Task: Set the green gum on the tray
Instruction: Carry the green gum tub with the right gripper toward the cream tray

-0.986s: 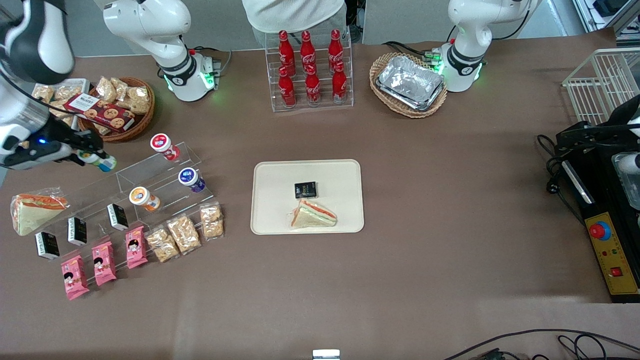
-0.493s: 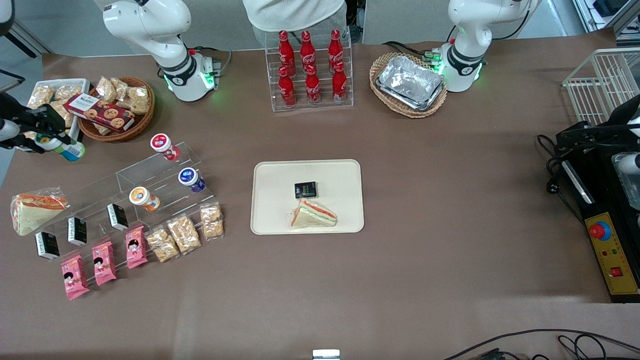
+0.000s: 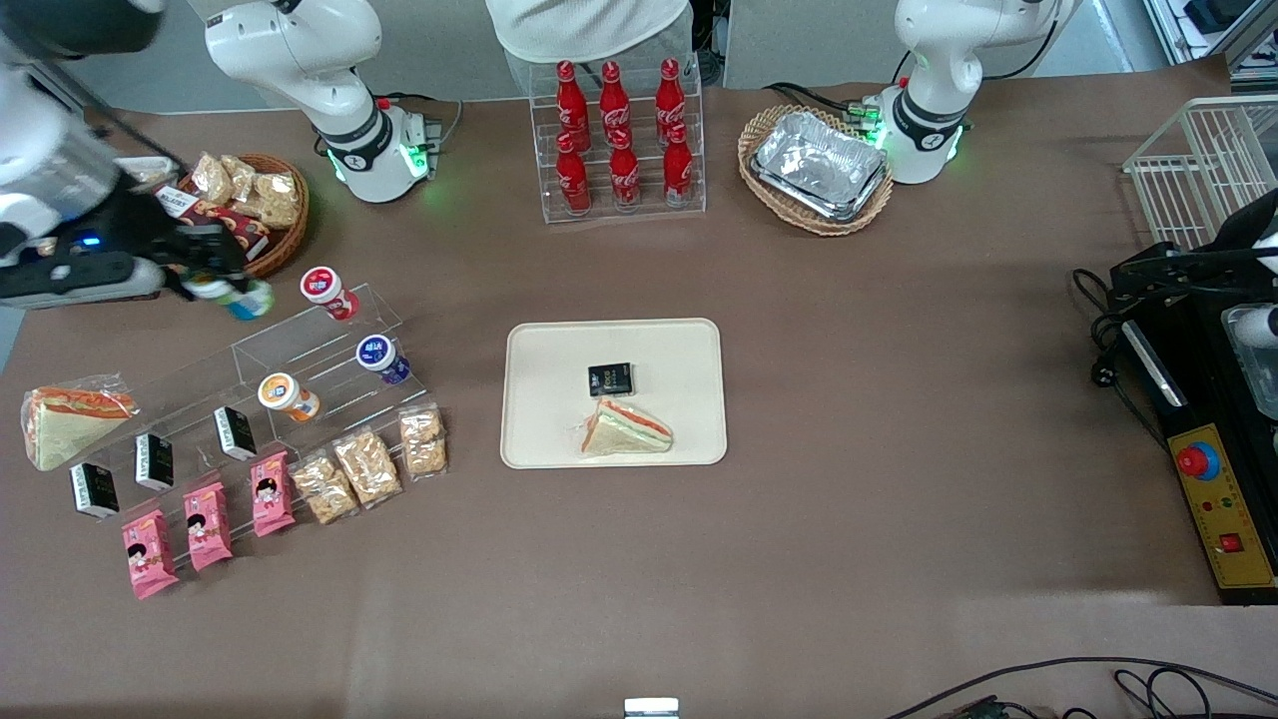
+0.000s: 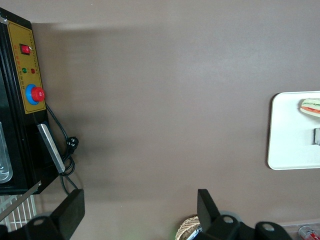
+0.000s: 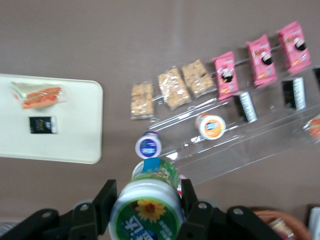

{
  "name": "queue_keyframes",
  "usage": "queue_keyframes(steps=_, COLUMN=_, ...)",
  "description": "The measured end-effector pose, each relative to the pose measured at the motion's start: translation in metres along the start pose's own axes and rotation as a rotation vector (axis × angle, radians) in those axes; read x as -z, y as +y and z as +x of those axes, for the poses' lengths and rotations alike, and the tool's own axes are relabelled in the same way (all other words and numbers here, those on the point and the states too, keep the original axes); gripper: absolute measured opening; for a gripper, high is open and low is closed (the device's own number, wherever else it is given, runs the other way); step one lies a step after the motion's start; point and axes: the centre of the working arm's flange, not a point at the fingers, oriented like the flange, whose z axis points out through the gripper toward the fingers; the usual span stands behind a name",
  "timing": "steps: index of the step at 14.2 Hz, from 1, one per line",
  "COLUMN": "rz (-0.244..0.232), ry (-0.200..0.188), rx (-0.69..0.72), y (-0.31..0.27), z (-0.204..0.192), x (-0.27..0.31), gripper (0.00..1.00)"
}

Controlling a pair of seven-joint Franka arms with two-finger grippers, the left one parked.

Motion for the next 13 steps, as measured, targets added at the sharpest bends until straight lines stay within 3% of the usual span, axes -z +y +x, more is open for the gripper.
queue_keyframes(steps=6, rz=0.03, ry=-0.022, rx=-0.252, y=-0.123, z=0.006, x=-0.045, gripper=0.58)
queue_keyframes(steps=13, rz=0.043, ry=0.005, rx=-0.38, y=-0.193, z=-0.007, x=-0.215, gripper=0.58)
